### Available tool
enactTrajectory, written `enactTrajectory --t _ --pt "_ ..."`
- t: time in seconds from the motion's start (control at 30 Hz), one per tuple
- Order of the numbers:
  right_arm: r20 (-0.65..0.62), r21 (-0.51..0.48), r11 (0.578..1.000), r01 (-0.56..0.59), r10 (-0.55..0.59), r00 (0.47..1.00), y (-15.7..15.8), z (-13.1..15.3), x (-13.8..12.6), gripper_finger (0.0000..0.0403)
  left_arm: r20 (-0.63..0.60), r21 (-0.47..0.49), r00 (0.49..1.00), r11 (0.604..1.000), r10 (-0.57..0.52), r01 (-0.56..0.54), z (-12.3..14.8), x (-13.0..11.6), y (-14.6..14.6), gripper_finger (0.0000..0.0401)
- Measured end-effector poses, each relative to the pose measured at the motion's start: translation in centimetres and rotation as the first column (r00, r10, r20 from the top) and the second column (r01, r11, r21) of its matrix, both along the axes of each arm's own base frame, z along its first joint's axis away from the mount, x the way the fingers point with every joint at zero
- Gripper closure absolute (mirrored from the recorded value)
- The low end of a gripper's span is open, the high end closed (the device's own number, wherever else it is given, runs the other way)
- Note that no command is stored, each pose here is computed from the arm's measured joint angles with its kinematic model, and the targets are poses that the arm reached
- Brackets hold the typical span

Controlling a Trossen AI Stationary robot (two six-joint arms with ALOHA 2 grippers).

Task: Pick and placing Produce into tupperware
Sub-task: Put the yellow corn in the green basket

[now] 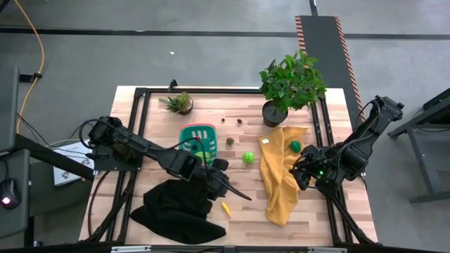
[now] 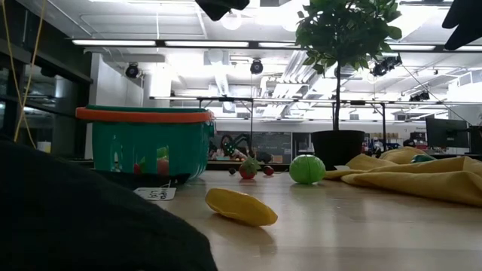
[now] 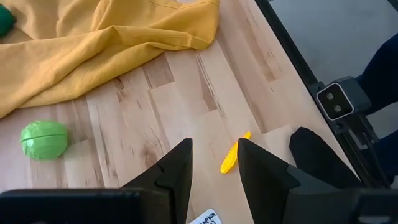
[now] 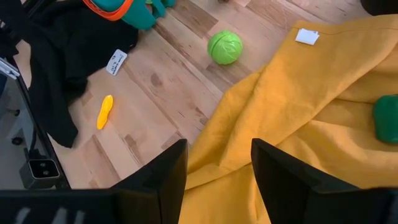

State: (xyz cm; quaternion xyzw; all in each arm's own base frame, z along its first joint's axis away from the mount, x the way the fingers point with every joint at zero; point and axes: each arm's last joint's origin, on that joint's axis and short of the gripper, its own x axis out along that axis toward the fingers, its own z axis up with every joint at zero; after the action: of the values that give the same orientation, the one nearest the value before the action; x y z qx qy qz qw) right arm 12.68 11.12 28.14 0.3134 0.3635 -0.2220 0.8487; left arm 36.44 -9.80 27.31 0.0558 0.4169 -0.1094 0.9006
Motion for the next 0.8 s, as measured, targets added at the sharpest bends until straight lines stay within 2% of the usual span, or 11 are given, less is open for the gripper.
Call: enactTrajectory --t 0.37,0.8 --pt "-0.011 -0.012 1.0 0.0 0.0 1.0 -0.09 -0.06 -0.1 0.0234 -0.049 -0.023 0.998 0.999 0.034 -0.035 -0.26 -0.29 0.14 0.0284" --pt "-0.012 -0.013 1.0 0.0 0.0 1.0 -0.11 -0.06 -0.11 0.0234 -0.015 -0.034 1.0 0.999 0.0 -0.001 -0.04 -0.05 0.02 0.0284"
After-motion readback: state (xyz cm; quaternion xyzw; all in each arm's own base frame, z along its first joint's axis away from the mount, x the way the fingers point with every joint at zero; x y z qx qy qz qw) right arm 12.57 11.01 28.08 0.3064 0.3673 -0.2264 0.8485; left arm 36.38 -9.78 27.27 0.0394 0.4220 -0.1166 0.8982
